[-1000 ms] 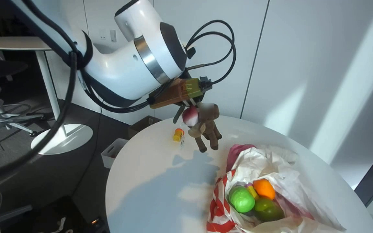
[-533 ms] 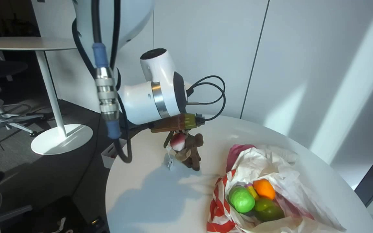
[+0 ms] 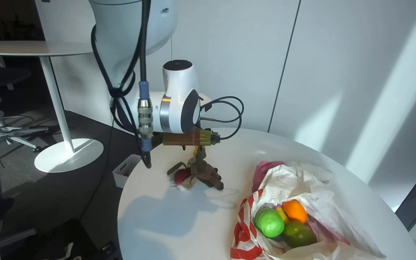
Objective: Remove all the objects in the plastic bag and place them on the table
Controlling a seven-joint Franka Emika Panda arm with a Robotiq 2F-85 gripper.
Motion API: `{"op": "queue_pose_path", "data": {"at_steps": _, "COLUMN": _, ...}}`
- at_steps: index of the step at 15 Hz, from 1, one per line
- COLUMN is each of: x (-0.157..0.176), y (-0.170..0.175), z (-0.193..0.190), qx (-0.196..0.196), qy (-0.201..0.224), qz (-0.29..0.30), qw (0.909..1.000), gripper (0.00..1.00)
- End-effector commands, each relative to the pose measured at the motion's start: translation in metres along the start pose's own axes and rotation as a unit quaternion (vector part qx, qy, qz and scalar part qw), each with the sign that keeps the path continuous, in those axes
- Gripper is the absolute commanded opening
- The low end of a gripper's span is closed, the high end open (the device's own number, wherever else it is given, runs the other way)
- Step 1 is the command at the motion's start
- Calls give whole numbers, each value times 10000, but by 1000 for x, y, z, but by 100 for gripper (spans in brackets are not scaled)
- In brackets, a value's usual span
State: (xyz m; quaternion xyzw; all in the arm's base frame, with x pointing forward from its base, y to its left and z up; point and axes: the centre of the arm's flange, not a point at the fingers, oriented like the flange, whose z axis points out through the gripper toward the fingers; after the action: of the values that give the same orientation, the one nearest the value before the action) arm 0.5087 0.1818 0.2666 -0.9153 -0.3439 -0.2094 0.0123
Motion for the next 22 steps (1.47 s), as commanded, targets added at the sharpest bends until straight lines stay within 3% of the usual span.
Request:
{"op": "queue_pose_path", "data": {"at_steps": 1, "x": 5, "y": 39, "z": -55, "qx": -392, "qy": 126, "qz": 226, "qw": 9989, "gripper": 96}}
{"op": "queue_pose_path", "data": {"at_steps": 6, "x": -36, "y": 122, "z": -96, "qx": -1046, "qy": -491, "qz": 1264, "qw": 9852, "gripper": 100}}
{"op": "queue_pose_path", "data": {"at_steps": 9, "x": -75, "y": 167, "z": -114, "qx": -1153, "qy": -957, "qz": 1980, "qw": 9687, "gripper": 100}}
{"op": "queue_pose_path", "data": {"at_steps": 12, "x": -111, "y": 198, "z": -107, "qx": -1078, "qy": -1417, "qz": 2440, "qw": 9533, "gripper": 100}}
{"op": "queue_pose_path", "data": {"at_steps": 22, "x": -165, "y": 249, "z": -36, "qx": -1036, "qy": -1218, "qz": 2679, "qw": 9501, "gripper": 100}}
